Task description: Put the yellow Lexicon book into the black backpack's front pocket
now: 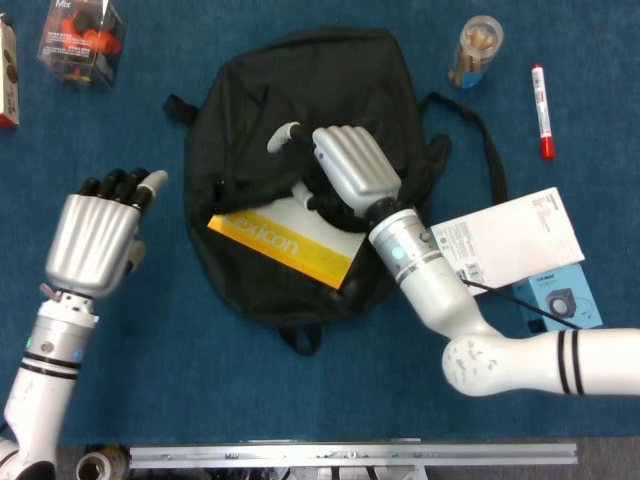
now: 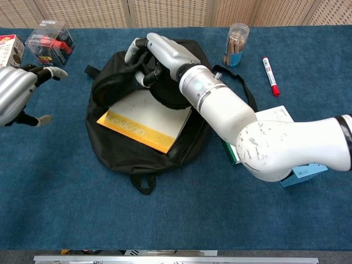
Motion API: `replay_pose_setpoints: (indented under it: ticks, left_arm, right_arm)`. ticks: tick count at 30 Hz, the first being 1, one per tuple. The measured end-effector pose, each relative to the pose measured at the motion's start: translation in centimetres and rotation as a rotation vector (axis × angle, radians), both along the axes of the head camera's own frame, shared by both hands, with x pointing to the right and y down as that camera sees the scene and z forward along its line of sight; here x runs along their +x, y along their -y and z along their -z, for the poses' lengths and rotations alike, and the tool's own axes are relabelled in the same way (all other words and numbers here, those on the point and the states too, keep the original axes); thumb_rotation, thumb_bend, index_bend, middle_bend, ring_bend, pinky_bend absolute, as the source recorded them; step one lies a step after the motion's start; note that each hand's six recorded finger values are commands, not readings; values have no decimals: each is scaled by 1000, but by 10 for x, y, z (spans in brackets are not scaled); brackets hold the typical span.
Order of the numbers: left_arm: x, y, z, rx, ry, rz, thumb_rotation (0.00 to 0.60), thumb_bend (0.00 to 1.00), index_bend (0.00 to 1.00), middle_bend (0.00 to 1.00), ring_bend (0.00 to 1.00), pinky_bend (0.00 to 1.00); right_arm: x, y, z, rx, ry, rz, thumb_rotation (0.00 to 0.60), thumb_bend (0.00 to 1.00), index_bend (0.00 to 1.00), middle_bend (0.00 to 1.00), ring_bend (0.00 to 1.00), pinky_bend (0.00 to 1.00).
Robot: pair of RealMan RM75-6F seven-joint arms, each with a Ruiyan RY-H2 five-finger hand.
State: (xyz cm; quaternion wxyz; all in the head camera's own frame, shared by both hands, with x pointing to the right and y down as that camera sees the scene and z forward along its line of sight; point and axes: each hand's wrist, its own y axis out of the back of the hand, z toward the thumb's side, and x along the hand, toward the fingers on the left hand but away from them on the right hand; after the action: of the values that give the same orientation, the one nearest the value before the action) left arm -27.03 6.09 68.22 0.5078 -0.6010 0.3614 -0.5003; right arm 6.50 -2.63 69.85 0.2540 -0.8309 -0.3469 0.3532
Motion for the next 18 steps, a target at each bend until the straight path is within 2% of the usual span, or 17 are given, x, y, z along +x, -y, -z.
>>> replay_pose_setpoints:
  ticks: [3,10,15,18]
  left_arm:
    - [-10,2,3,3,-4,24,600,137,223,280,285,419]
    - [-26,5,6,7,3,67,600,137,223,279,285,419]
    - [-34,6,10,18,4,85,600,137,222,278,285,419]
    - [-37,8,12,26,3,92,600,137,220,278,285,419]
  right_arm:
    - [1,-6,-2,-31,-19,38,600,132,176,227,172,336]
    - [-7,-21,-2,-74,-24,111,600,114,133,216,156,330]
    - [-5,-25,1,-95,-33,149,600,112,63,190,121,285]
    - [-2,-25,6,-95,-30,160,600,25,15,173,94,250]
